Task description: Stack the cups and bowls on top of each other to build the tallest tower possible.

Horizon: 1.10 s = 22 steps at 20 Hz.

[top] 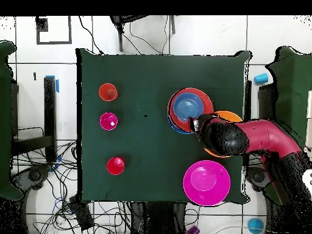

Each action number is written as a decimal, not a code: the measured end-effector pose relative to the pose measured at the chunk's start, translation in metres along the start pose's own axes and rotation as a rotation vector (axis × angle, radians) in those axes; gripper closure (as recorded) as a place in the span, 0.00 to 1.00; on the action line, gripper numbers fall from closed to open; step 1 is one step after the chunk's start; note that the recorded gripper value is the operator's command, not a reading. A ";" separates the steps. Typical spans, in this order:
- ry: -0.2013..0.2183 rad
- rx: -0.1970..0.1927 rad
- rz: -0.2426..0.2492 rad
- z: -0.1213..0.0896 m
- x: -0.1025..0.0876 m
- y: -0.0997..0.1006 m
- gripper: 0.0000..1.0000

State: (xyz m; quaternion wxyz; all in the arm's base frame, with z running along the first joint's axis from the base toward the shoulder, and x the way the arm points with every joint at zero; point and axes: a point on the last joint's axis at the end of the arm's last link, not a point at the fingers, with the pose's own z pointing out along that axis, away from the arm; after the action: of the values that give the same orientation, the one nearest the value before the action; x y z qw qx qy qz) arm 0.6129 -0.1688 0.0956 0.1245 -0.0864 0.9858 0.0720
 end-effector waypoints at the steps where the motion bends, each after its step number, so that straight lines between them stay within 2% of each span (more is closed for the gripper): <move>1: 0.000 0.000 0.000 0.000 0.000 0.000 0.00; 9: -0.004 0.016 -0.006 -0.005 -0.002 -0.003 0.00; 22: -0.023 0.087 -0.038 -0.031 -0.016 -0.009 0.00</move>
State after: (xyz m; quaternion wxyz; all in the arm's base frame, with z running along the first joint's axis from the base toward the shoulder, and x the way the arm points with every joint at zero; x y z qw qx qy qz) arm 0.6229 -0.1803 0.1288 0.1410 -0.0989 0.9847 0.0277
